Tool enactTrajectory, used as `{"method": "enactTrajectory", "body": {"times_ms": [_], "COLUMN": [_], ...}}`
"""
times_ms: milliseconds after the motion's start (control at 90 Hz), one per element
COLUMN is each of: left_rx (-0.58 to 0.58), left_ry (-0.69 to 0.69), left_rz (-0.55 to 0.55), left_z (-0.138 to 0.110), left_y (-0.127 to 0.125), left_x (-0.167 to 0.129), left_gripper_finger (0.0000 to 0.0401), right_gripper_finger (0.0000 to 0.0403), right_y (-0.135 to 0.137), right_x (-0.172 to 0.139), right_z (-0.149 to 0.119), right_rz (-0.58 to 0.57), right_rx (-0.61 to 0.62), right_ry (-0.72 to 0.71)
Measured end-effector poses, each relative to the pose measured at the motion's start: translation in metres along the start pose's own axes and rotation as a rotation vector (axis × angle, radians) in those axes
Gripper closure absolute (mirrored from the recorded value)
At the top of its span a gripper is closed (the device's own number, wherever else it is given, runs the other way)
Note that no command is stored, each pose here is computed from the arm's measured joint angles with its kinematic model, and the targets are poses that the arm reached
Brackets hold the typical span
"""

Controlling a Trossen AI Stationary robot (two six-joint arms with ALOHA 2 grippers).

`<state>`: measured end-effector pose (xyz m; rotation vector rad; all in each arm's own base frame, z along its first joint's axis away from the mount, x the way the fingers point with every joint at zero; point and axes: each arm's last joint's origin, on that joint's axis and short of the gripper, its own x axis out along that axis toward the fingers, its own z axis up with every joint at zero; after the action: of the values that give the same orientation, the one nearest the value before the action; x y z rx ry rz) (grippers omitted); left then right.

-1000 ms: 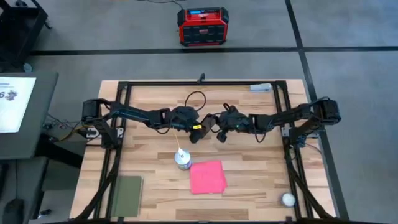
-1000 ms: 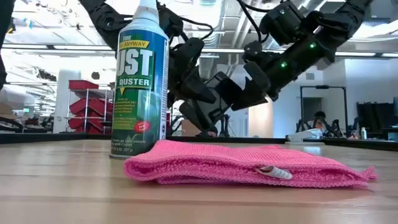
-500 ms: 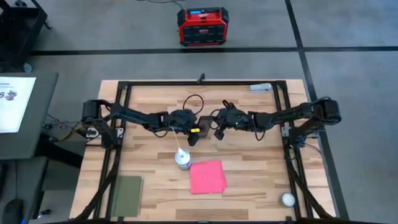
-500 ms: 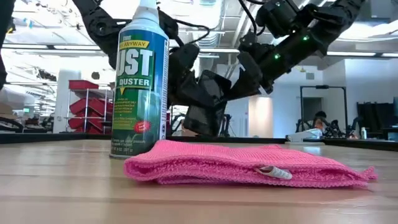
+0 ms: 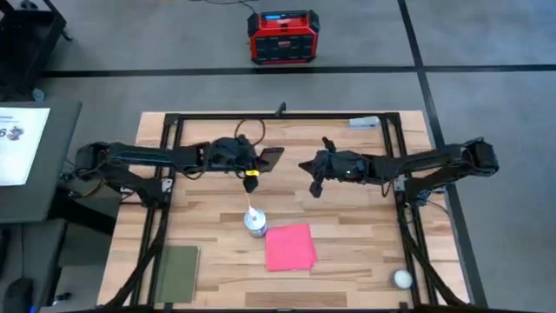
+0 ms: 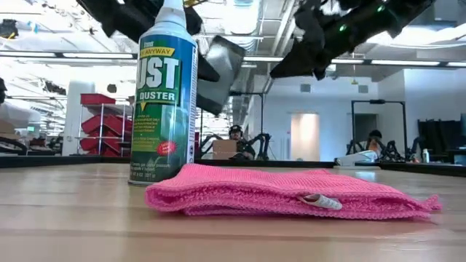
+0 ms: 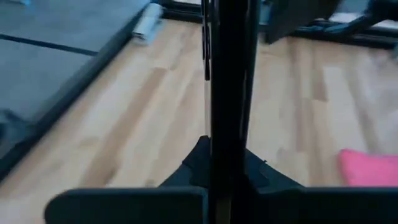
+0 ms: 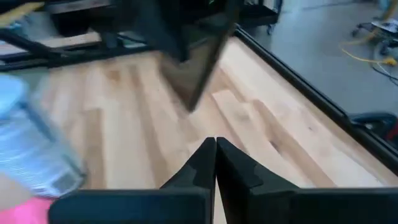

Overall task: Apply microfiber cloth
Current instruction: Spray the front of the cellphone with the white spray bottle

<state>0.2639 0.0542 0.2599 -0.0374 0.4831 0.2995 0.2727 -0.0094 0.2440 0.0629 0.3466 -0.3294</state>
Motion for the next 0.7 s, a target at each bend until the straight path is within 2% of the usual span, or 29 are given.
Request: {"method": "enactTrajectory", "body": {"times_ms": [356, 556, 700], "left_rx": [0.055, 0.069, 0.046], "left_ry": [-0.022, -0.062, -0.069], "left_rz": [0.114, 0.195, 0.21], "left_z": [0.008, 0.011, 0.005], "left_y": [0.028, 0.033, 0.029], "left_x": [-0.046, -0.079, -0.103], "left_gripper_finger": [0.0401, 0.0401, 0.0401], "right_gripper_finger": [0.0403, 0.0403, 0.0403], "right_y": [0.026, 0.027, 0.028], "right_x": [-0.009, -0.009, -0.009], "right_z": [0.017, 0.016, 0.016], "right_rz": [0.087, 0.108, 0.145], "right_rx": [-0.048, -0.054, -0.051], "right_ry": [-0.007, 0.014, 0.011]}}
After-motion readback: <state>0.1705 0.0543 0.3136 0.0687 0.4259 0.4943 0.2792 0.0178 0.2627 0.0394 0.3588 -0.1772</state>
